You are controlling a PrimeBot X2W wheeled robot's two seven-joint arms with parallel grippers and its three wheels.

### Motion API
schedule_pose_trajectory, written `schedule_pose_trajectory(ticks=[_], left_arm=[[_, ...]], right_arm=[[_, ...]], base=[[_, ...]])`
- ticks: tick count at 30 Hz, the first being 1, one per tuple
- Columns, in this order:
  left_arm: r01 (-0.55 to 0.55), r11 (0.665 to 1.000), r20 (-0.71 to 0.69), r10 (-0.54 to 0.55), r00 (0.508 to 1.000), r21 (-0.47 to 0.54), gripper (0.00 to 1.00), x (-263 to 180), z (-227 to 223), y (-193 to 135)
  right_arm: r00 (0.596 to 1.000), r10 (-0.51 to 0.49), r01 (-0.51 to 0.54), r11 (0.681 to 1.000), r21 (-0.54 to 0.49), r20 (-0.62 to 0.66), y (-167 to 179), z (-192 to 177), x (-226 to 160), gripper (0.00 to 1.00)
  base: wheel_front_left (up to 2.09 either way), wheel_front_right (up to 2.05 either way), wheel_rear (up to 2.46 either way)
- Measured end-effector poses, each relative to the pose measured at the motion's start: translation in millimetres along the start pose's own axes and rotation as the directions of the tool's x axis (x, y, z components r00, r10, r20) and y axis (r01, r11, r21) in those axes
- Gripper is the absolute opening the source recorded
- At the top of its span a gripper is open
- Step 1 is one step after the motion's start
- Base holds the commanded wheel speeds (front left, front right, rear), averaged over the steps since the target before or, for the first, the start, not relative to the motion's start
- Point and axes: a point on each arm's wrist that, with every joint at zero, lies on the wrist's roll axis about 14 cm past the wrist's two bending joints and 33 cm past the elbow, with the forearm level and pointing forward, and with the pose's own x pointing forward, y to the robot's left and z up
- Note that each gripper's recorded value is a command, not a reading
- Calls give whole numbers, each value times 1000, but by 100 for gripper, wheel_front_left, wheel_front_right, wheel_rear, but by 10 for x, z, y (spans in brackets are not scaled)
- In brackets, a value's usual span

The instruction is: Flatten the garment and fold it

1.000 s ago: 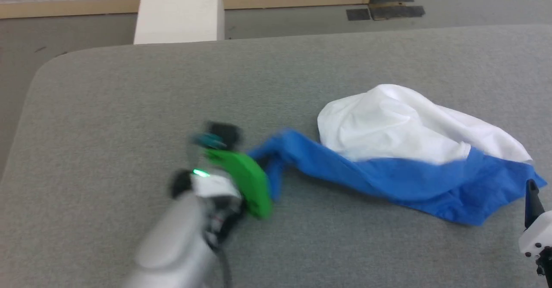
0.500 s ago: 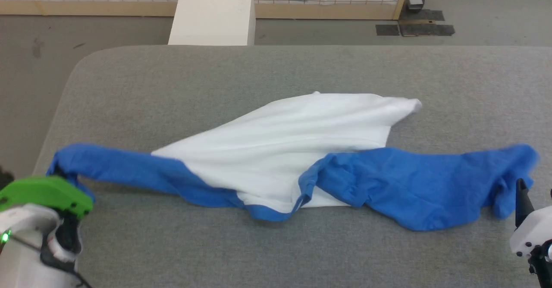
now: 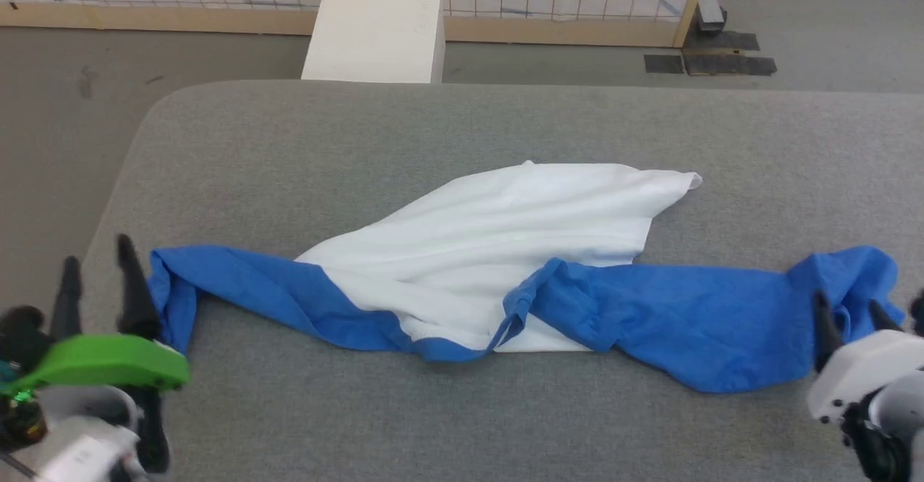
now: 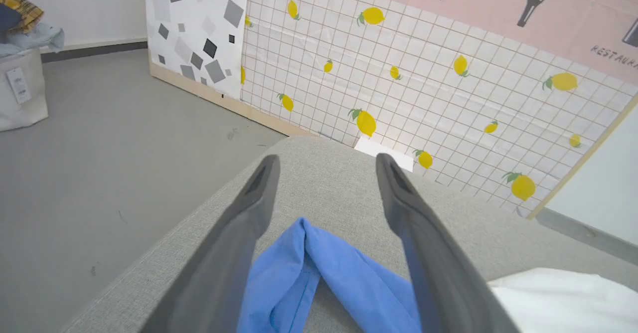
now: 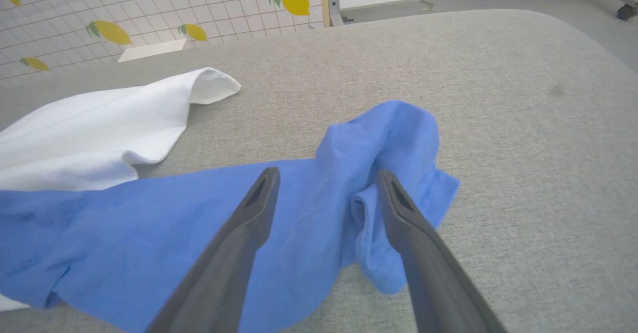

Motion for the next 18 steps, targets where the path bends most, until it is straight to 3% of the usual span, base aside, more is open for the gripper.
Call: schedule_pose_trajectory(ticks=[3, 9, 18], left_arm=[[60, 997, 24, -61, 998, 54, 100, -149, 11, -192], [85, 996, -6, -85, 996, 29, 100, -345, -193, -341], [126, 990, -3, -126, 992, 67, 100, -332, -235, -441]], right_arm=[[996, 81, -83, 996, -41, -26, 300, -18, 21, 100], [961, 186, -222, 961, -165, -206, 833, -180, 133, 100], [878, 80, -297, 863, -408, -471, 930, -364, 497, 100]], base=[[0, 0, 0], [0, 0, 0], [0, 0, 0]])
